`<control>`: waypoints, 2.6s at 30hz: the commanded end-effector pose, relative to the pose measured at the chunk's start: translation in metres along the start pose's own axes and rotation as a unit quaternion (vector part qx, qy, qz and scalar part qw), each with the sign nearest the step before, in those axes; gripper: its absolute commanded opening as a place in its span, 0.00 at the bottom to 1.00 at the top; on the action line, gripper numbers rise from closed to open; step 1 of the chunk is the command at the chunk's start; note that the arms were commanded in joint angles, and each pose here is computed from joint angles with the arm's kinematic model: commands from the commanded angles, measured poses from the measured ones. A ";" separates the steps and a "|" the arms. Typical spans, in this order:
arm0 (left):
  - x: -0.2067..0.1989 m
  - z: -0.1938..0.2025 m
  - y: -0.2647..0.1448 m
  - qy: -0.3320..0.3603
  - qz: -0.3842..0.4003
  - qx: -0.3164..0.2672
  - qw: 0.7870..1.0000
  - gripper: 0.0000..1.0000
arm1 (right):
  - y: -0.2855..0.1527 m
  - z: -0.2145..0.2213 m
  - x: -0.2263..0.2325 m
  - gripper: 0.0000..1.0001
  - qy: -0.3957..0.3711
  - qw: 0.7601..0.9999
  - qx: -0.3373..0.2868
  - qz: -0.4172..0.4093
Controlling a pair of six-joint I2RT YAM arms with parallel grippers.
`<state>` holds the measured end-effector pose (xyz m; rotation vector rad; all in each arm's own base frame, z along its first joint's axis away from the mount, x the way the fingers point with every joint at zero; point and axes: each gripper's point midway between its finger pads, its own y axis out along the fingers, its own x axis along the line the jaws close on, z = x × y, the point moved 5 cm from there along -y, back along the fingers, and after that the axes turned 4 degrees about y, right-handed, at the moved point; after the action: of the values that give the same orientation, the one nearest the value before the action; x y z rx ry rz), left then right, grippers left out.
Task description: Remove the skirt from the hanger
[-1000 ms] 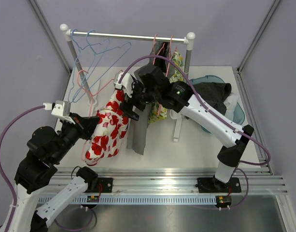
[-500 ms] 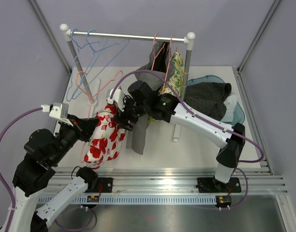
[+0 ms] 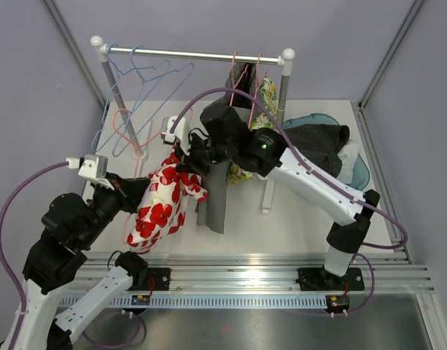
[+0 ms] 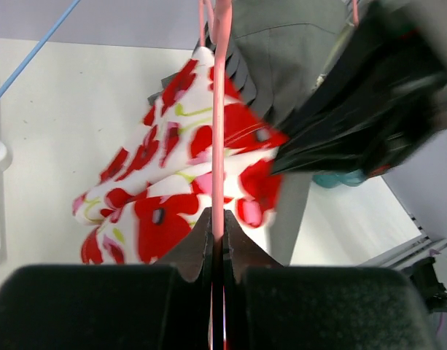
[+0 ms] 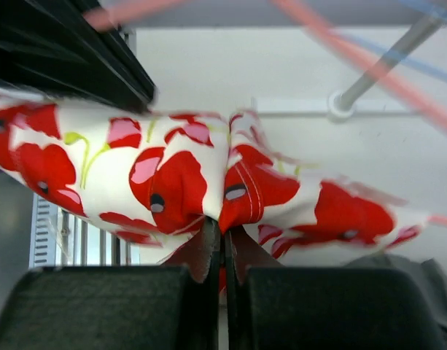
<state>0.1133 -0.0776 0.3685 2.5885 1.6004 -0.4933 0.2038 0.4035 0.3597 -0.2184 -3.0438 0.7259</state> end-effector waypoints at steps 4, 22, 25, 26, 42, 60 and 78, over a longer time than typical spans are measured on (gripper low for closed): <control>0.018 0.008 0.021 0.043 -0.051 -0.004 0.998 0.00 | -0.105 -0.089 0.024 0.00 -0.082 0.989 -0.126 0.004; 0.035 0.019 0.042 0.073 -0.104 0.017 0.992 0.00 | -0.324 -0.101 0.034 0.00 -0.171 0.950 -0.223 0.133; 0.032 0.014 0.044 0.076 -0.098 0.015 0.992 0.00 | -0.332 -0.087 0.032 0.00 -0.166 0.951 -0.202 0.162; 0.030 0.011 0.044 0.076 -0.095 0.012 0.993 0.00 | -0.330 -0.082 0.032 0.00 -0.162 0.954 -0.194 0.160; 0.014 -0.004 0.039 0.089 -0.040 -0.003 0.995 0.00 | -0.240 0.043 -0.023 0.00 -0.088 0.985 -0.006 0.151; 0.011 -0.010 0.045 0.093 -0.032 -0.010 0.995 0.00 | -0.240 0.078 -0.085 0.00 -0.024 0.948 0.025 0.318; 0.010 -0.008 0.062 0.101 -0.031 0.002 0.994 0.00 | -0.182 0.242 -0.032 0.15 0.047 0.982 0.109 0.146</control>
<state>0.1648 -0.0881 0.3424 2.6979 1.8160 -0.3258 0.2040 0.1235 0.2063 -0.7004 -2.7113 1.1422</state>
